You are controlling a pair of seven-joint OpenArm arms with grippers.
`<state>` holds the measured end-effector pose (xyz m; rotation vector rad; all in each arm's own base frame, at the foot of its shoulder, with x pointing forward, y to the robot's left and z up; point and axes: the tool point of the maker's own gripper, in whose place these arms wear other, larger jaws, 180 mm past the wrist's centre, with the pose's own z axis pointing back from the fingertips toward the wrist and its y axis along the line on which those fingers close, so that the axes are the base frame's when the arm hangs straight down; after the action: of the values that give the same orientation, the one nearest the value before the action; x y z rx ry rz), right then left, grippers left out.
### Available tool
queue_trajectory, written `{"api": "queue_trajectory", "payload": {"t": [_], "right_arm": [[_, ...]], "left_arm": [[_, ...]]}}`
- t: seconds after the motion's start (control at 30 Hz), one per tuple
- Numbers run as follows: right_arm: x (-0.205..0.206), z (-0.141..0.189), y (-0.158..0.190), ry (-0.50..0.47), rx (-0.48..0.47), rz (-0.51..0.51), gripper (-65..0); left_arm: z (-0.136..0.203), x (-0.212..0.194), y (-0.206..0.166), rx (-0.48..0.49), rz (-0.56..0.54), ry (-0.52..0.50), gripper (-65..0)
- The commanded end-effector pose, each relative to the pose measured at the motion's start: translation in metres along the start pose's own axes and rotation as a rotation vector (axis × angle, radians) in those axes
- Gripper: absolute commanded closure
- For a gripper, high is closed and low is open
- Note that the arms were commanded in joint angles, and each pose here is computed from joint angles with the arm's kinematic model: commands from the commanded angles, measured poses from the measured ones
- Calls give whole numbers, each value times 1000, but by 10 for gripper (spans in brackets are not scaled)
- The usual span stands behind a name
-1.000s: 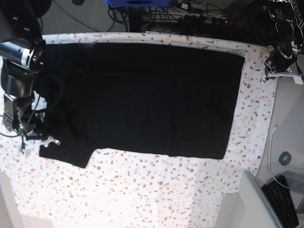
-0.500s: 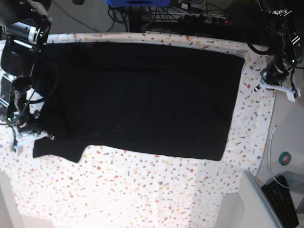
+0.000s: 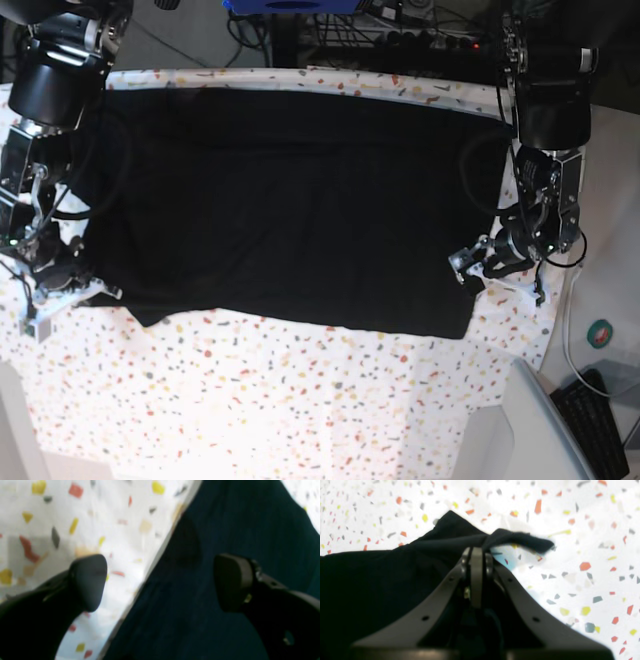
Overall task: Layout the t-shirt on the table in an organized manner, then fold the t-shirt properly
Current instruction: 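Grasp the hem corner nearest the left gripper with the left gripper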
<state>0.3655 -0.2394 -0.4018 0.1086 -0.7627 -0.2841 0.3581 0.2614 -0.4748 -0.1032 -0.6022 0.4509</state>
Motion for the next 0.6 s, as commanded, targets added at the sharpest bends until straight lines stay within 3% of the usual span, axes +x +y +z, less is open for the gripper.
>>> {"api": "queue_trajectory", "payload": {"t": [0.0, 0.07, 0.1, 0.33, 0.57], "right_arm": [[19, 4, 1, -51, 7, 8, 0], [15, 4, 0, -43, 5, 8, 0], [14, 4, -1, -42, 5, 8, 0], [10, 2, -1, -34, 5, 4, 0], [11, 2, -1, -36, 5, 4, 0]], "left_arm": [[0, -2, -4, -19, 12, 20, -650], [0, -7, -3, -18, 12, 28, -634], [-1, -8, -4, -19, 13, 30, -579], [2, -19, -1, -21, 12, 36, -15], [21, -15, -1, -36, -30, -23, 0]]}}
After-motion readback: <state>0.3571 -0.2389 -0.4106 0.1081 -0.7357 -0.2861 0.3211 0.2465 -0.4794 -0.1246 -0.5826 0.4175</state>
